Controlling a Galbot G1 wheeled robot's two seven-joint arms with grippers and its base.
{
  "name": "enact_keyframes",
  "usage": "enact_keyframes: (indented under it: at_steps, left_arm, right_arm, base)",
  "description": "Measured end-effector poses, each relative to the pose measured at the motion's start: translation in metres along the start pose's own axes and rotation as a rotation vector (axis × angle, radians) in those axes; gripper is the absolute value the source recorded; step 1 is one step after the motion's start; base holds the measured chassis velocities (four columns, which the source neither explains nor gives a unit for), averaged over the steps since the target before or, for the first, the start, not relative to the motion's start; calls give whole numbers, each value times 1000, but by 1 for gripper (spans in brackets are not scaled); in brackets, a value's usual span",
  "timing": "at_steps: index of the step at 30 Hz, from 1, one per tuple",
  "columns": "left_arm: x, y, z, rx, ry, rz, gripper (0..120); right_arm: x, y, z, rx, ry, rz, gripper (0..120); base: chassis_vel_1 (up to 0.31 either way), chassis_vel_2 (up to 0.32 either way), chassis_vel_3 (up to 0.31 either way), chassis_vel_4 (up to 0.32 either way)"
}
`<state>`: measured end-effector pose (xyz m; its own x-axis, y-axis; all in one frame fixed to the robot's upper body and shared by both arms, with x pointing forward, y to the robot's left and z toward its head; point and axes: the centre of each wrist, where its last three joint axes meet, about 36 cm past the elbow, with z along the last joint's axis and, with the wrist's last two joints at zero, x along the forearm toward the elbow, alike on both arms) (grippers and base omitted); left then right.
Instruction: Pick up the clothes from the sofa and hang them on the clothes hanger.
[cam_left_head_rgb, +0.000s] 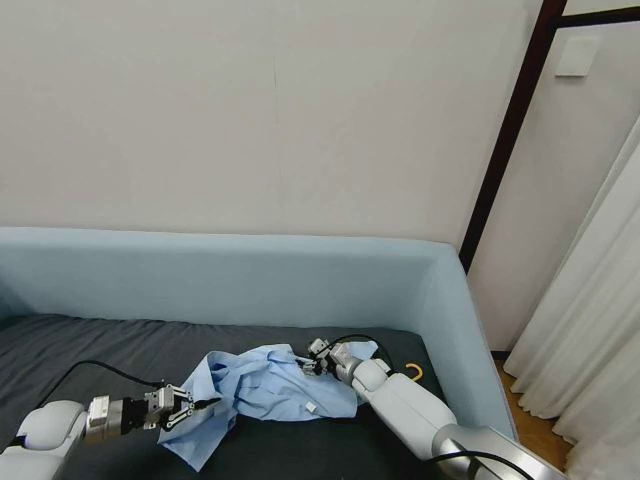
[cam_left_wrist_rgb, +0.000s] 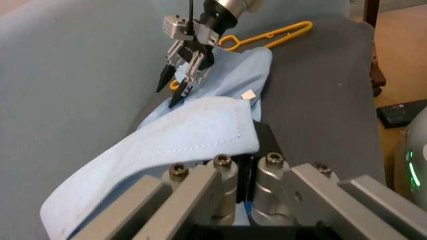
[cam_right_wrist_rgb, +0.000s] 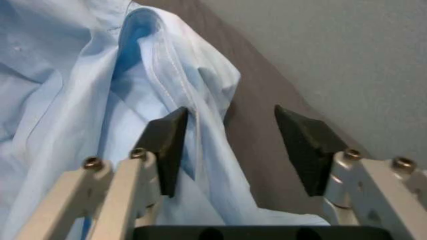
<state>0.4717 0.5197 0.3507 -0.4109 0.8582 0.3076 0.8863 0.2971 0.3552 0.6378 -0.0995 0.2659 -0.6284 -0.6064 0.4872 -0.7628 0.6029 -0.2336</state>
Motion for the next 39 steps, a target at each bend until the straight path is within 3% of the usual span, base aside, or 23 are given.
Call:
enact_keyframes:
  at_steps: [1, 5, 7, 14, 21, 26, 29, 31, 33, 34, 37, 39]
  left_arm:
    - [0, 0, 0, 0, 0, 0, 0]
    - [8, 2, -1, -4, 8, -16, 0]
    - [9, 2, -1, -4, 8, -17, 0]
    - [11, 2, 0, -5, 7, -29, 0]
    - [12, 4, 3, -3, -2, -47, 0]
    - [22, 17, -1, -4, -37, -120, 0]
    - [37, 42, -10, -3, -72, -289, 0]
    - [41, 50, -12, -6, -76, -336, 0]
    - [46, 86, -25, -33, -111, -475, 0]
    - [46, 86, -25, -33, -111, -475, 0]
    - [46, 124, -42, -67, -171, -590, 0]
    - [48, 131, -47, -77, -189, -616, 0]
  right_arm:
    - [0, 0, 0, 0, 0, 0, 50]
    - [-2, 5, 3, 8, 11, -27, 32]
    - [-2, 5, 3, 8, 11, -28, 30]
    - [-1, 6, 3, 12, 1, -43, 1]
    - [7, -4, 6, 15, -39, -64, 0]
    - [39, -29, 1, -49, -181, -20, 0]
    - [82, -54, -35, -178, -440, 72, 0]
    - [95, -59, -49, -207, -492, 97, 0]
    - [140, -65, -98, -280, -641, 156, 0]
    - [140, -65, -98, -280, -641, 156, 0]
    - [189, -82, -130, -301, -738, 216, 0]
    - [196, -85, -135, -299, -755, 221, 0]
  base:
    - [0, 0, 0, 0]
    - [0, 0, 0, 0]
    - [0, 0, 0, 0]
    - [0, 0, 0, 0]
    - [0, 0, 0, 0]
    - [0, 0, 0, 0]
    - [0, 0, 0, 0]
    - [0, 0, 0, 0]
    - [0, 0, 0, 0]
    - [0, 0, 0, 0]
    - [0, 0, 0, 0]
    - [0, 0, 0, 0]
